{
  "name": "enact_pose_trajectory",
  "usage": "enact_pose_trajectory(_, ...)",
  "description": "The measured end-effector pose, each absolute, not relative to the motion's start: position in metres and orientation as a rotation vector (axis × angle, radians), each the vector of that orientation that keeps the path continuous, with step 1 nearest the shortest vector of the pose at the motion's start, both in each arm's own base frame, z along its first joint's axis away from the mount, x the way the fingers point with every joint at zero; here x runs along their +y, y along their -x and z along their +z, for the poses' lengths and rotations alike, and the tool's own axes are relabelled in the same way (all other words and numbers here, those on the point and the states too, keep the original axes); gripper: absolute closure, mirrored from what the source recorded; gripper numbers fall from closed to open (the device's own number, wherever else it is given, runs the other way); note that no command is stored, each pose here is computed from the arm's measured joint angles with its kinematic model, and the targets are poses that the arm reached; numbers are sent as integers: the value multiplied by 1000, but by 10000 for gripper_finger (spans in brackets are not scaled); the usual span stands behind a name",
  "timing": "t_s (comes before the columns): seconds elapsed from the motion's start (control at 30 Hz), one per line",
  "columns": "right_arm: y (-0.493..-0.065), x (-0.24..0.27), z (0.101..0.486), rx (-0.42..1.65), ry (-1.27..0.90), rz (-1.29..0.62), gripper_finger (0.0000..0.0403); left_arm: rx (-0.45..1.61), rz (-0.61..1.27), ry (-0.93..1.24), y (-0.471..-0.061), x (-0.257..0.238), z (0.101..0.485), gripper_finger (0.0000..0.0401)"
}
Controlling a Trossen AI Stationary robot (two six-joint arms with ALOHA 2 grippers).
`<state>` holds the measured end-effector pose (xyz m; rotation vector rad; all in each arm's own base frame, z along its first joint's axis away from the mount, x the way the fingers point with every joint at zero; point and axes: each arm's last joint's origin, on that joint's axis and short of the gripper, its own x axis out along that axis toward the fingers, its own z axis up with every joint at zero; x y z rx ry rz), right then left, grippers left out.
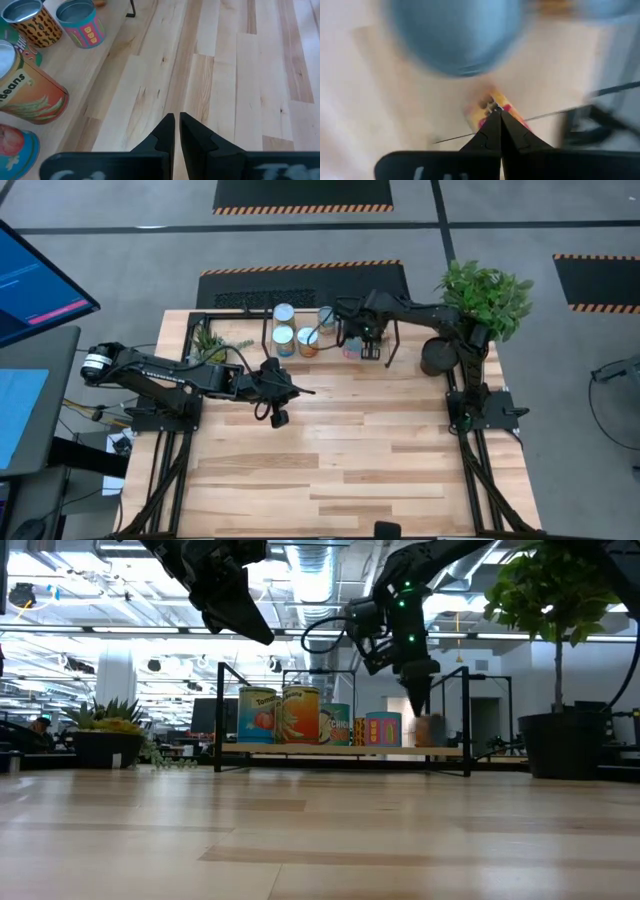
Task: Pick and place cans onto a shelf
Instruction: Adjust the canned pineapple on the shelf
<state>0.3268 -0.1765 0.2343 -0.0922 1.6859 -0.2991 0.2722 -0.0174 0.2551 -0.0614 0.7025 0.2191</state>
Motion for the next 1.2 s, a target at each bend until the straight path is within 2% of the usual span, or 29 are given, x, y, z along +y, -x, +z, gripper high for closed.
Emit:
enact_pose_trajectory(0.1,-330,-168,234,1679,60,-246,393,702,219,61,-272,-17,255,386)
enact_pose_trajectory(0.3,-338,-155,241,1640,101,-266,393,702,217,59,-272,-18,255,386)
enact_pose_trajectory(0.47,-346,-140,255,1580,83,-329,392,702,216,56,-272,-18,255,386)
enact_pose_trajectory(0.67,-349,-103,298,1473,164,-497,392,702,216,56,-272,-18,255,386)
enact_pose_trajectory(0.83,-333,-50,339,1325,110,-673,392,702,215,55,-272,-18,255,386)
enact_pose_trajectory(1.0,-306,20,362,1139,20,-822,392,698,210,47,-273,-18,256,386)
enact_pose_trajectory(1.2,-274,122,359,923,-53,-750,392,701,206,49,-272,-18,255,386)
